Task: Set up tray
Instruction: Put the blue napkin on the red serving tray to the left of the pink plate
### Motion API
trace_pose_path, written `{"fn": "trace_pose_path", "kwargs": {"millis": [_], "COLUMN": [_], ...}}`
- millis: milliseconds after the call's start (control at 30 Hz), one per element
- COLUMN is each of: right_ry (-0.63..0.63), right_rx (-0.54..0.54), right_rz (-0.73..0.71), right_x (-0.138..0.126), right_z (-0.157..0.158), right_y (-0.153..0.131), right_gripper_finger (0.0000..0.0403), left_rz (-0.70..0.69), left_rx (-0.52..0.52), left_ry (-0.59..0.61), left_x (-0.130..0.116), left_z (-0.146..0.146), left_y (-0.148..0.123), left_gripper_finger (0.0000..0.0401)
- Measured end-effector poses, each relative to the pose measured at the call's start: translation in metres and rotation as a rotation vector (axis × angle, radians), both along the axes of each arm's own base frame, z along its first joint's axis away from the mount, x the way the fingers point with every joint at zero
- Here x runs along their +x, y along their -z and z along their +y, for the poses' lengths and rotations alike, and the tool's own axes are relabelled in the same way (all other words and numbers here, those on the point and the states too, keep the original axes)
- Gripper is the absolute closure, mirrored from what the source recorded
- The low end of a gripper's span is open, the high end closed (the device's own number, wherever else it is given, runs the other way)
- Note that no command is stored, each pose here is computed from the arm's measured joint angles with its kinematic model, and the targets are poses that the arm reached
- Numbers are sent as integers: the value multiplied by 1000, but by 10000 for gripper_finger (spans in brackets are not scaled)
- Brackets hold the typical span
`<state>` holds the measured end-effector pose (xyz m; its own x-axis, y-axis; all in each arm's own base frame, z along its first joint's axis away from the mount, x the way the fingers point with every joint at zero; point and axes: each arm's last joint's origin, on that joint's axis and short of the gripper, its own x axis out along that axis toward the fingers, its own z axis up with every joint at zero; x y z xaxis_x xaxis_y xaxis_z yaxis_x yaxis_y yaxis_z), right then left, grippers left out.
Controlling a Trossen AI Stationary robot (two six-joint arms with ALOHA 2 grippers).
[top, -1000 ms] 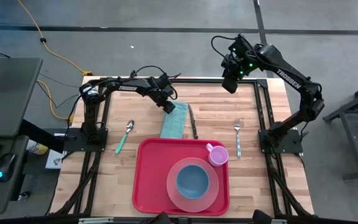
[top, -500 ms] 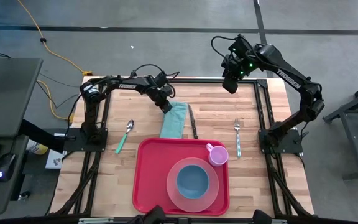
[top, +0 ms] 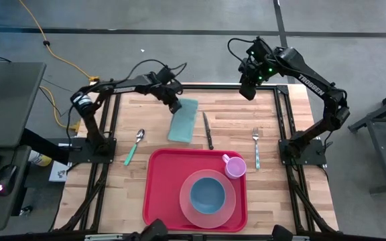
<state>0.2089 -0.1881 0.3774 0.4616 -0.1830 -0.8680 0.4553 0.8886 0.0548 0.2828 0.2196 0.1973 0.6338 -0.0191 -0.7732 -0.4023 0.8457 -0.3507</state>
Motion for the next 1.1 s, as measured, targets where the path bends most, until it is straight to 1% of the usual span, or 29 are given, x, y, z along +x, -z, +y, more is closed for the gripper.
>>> {"fn": "trace_pose_path", "kwargs": {"millis": [300, 467, 567, 700, 933, 1100], "right_ry": [-5, -9, -12, -12, -11, -11], "right_rx": [-5, -9, -13, -17, -18, -18], "right_rz": [-7, -8, -11, -16, -17, -18], "right_x": [1, 1, 1, 1, 1, 2], "right_z": [0, -1, -1, -1, -1, -1], "right_y": [0, 0, -1, -1, -1, -1], "right_gripper_finger": [221, 222, 222, 222, 222, 222], "left_rz": [-23, -85, -117, -164, -226, -278], "left_rx": [159, 234, 257, 272, 241, 164], "left_ry": [33, 58, 60, 62, 51, 66], "left_x": [-23, -39, -51, -66, -90, -106], "left_z": [-20, -36, -45, -58, -79, -95], "left_y": [-56, -89, -105, -124, -148, -159], "left_gripper_finger": [381, 381, 381, 382, 382, 382]}}
